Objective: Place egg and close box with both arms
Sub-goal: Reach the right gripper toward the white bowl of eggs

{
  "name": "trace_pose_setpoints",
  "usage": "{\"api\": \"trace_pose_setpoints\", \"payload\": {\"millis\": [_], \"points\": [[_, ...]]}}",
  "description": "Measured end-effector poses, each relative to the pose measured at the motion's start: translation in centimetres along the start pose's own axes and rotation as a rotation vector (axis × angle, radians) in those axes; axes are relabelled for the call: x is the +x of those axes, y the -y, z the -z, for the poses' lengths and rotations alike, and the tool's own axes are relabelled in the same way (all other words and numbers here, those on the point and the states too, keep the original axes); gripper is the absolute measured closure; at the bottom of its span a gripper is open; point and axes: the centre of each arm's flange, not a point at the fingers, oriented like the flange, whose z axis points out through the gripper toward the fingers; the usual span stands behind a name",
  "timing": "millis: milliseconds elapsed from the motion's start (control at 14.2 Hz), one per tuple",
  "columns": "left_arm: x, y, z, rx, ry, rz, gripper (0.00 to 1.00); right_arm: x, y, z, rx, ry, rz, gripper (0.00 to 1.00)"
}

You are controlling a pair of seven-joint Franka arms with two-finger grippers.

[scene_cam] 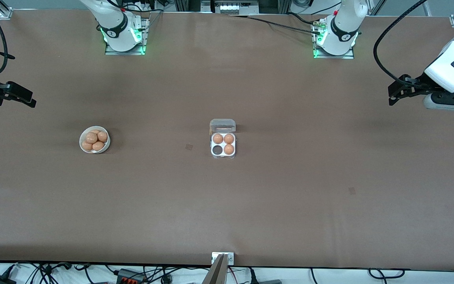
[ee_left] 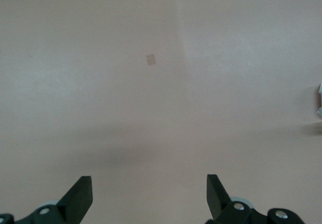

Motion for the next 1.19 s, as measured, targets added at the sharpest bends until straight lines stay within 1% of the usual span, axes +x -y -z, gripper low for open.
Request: {"api": "trace_pose_setpoints", "payload": {"millis": [421, 632, 842, 982, 1193], "points": [[0.0, 0.0, 0.0, 0.0, 0.0, -0.001, 0.0, -0.1, 0.0, 0.0, 0.0, 0.001, 0.001, 0.0], [0.0, -0.1, 0.0, 0.0, 0.0, -0.001, 0.0, 0.3, 0.0, -1.0, -0.001, 0.021, 0.003, 0.0], [0.0, -0.1, 0.0, 0.0, 0.0, -0.001, 0.0, 1.8, 0.0, -3.9, -0.01, 0.043, 0.009, 0.0], [0.0, 0.0, 0.0, 0.0, 0.0, -0.001, 0.0, 3.3, 0.1, -6.9, -0.021, 0.065, 0.017, 0.0], [0.0, 0.0, 0.0, 0.0, 0.001, -0.001, 0.0, 5.3, 0.3, -12.6, -0.023, 0.123, 0.023, 0.0]]}}
